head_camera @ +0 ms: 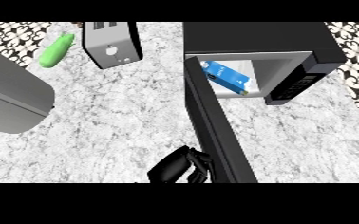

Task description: Pick up the milk, place it into the microwave and close the microwave

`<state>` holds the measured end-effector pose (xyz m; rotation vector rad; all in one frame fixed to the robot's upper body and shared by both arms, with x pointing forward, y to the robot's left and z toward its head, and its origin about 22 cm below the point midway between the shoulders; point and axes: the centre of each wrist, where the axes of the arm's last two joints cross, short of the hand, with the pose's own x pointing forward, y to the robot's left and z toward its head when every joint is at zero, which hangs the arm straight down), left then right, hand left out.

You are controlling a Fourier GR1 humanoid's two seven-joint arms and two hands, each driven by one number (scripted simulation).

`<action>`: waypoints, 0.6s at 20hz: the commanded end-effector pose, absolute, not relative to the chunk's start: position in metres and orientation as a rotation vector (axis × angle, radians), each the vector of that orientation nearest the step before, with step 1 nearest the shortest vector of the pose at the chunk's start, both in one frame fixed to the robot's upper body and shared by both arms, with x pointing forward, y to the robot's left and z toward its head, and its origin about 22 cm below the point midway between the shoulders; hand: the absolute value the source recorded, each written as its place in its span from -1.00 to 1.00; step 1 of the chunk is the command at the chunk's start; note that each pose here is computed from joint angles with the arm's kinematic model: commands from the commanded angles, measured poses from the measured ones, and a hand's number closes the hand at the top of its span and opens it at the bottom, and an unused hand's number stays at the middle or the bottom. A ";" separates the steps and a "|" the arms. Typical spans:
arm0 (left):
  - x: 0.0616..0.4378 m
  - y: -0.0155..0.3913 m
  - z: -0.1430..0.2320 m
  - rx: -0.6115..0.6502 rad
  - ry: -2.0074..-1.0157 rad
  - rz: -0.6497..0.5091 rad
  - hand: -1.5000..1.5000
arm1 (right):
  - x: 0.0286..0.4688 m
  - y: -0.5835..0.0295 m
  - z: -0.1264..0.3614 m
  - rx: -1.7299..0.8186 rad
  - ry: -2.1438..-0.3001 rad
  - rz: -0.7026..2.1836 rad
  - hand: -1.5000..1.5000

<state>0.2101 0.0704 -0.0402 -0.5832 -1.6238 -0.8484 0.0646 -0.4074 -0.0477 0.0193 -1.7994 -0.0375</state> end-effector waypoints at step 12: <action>0.178 0.002 -0.037 -0.529 -1.572 -0.880 1.00 | 0.097 -0.383 0.017 0.421 -1.928 0.107 -1.00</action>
